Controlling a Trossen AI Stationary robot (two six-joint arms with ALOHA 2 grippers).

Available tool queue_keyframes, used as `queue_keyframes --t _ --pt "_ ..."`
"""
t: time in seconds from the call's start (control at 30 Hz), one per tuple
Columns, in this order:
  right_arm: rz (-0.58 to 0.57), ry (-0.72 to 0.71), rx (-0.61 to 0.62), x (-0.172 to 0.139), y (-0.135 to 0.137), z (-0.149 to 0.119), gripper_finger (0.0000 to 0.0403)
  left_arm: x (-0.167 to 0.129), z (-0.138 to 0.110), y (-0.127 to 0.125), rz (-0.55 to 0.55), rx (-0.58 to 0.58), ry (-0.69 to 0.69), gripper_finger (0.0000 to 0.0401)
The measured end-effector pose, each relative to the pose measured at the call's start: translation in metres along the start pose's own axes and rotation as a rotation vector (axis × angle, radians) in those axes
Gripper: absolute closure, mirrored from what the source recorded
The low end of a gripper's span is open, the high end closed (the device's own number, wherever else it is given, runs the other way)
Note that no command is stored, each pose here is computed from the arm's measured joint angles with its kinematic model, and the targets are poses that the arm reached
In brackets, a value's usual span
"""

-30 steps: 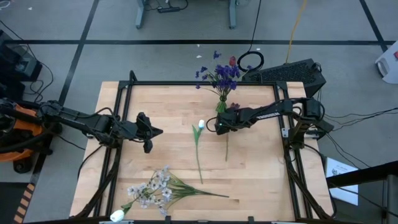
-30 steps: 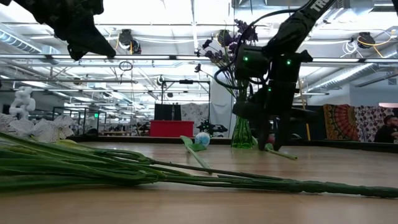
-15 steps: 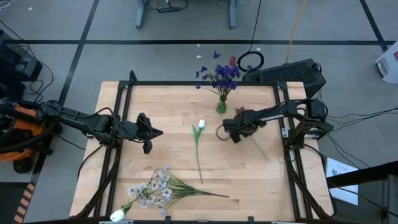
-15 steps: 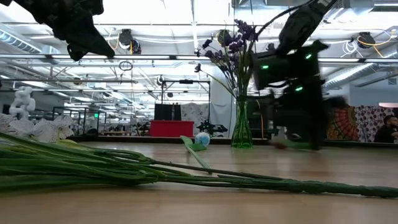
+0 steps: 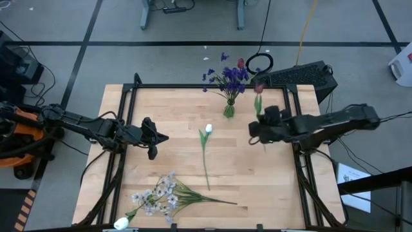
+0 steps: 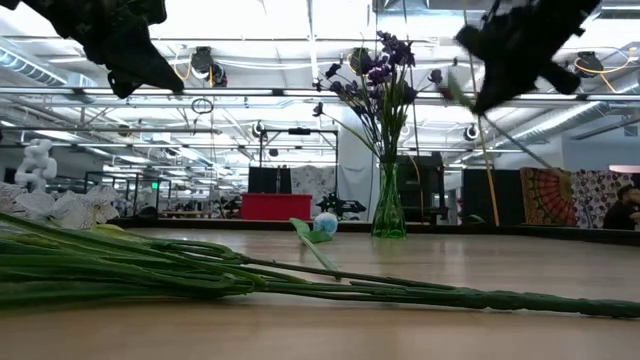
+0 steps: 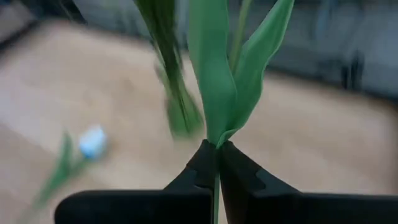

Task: Sort flowers into vase by color
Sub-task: Put the right red tulip into the green flower vase

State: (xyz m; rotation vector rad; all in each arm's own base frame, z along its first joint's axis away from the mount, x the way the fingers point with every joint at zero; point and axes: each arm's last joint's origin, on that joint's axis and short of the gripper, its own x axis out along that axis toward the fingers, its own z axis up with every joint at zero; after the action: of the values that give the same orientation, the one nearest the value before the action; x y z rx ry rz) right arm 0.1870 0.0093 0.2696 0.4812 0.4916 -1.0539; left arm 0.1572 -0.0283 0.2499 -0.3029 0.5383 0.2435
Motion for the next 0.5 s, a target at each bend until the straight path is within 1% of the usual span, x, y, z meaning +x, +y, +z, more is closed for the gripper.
queue_keyframes --t 0.1,0.17,0.23,0.27,0.3,0.37,0.43,0.5 --pt "0.079 -0.171 -0.047 -0.011 0.001 0.006 0.0401 0.000 0.000 0.000 0.000 0.000 0.000 0.0395" --pt "0.120 -0.233 -0.109 -0.012 0.004 0.007 0.0402 0.000 0.000 0.000 0.000 0.001 0.000 0.0395" --pt "0.159 -0.236 -0.185 -0.008 0.008 0.005 0.0402 0.000 0.000 0.000 0.000 0.001 0.000 0.0395" --pt "0.181 -0.205 -0.236 -0.006 0.009 0.003 0.0402 0.000 0.000 0.000 0.000 0.001 0.000 0.0395" --pt "0.200 -0.176 -0.263 -0.003 0.012 0.002 0.0402 0.000 0.000 0.000 0.000 0.001 0.000 0.0395" --pt "0.195 -0.159 -0.254 0.002 0.014 0.001 0.0402 0.000 0.000 0.000 0.000 0.001 0.000 0.0395" --pt "0.164 -0.198 -0.250 0.005 0.018 0.001 0.0402 0.000 0.000 0.000 0.000 0.000 0.000 0.0395" --pt "0.150 -0.246 -0.300 0.006 0.023 0.003 0.0402 0.000 0.000 0.000 0.000 0.000 0.000 0.0395"
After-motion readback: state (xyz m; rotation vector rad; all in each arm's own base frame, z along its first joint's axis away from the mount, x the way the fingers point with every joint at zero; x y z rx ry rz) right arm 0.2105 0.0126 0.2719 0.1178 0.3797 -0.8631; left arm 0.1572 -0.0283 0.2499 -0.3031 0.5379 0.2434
